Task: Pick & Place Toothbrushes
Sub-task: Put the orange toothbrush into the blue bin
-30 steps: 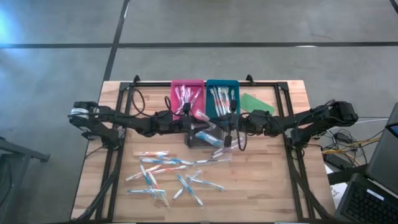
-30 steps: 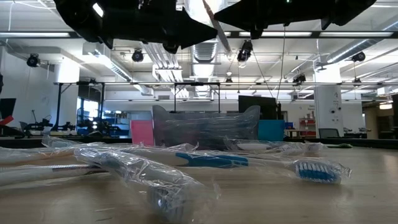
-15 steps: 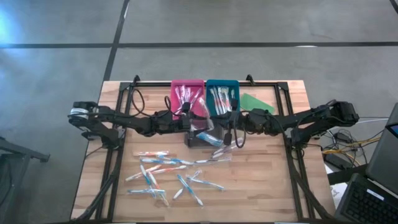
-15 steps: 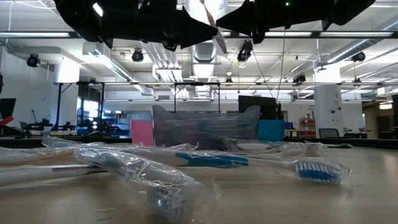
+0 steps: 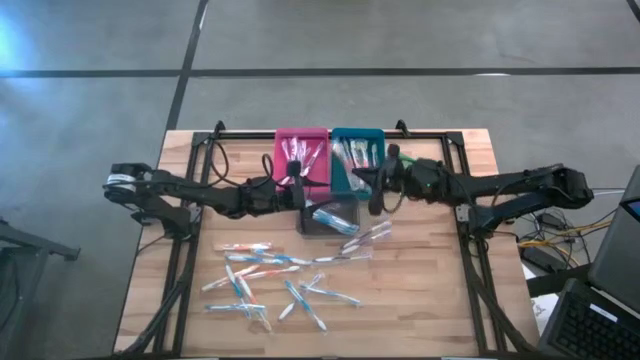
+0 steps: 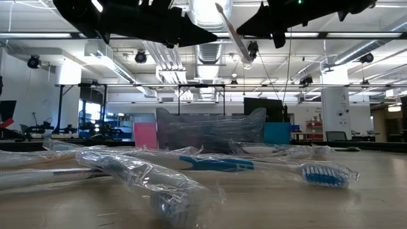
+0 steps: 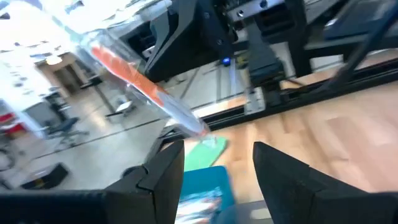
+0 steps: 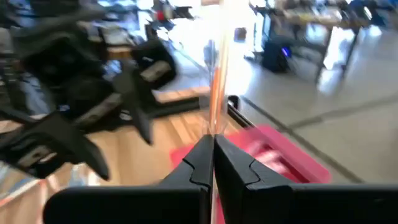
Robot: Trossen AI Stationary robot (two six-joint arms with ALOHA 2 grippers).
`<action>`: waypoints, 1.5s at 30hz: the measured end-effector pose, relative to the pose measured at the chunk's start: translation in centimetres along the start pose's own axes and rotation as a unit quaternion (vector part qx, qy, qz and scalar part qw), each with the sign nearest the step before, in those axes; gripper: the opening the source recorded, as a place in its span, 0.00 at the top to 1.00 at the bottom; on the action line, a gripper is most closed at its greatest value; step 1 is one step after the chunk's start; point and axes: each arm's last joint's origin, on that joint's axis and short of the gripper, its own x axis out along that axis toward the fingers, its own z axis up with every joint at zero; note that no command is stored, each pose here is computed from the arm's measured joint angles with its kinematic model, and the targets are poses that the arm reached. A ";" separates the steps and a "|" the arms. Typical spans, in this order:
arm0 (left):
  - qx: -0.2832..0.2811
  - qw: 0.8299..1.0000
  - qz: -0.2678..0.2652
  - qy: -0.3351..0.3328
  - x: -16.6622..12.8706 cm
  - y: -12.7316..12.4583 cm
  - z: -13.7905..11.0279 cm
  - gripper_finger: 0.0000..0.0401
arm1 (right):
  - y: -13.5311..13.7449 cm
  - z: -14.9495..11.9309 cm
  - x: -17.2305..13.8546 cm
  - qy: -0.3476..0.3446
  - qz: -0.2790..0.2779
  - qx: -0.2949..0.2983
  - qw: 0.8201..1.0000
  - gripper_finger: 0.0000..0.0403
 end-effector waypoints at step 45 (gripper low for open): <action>0.001 0.990 -0.023 0.141 -0.4 -0.8 -2.6 0.52 | -13.0 -0.8 7.2 0.420 -0.299 0.273 0.812 0.98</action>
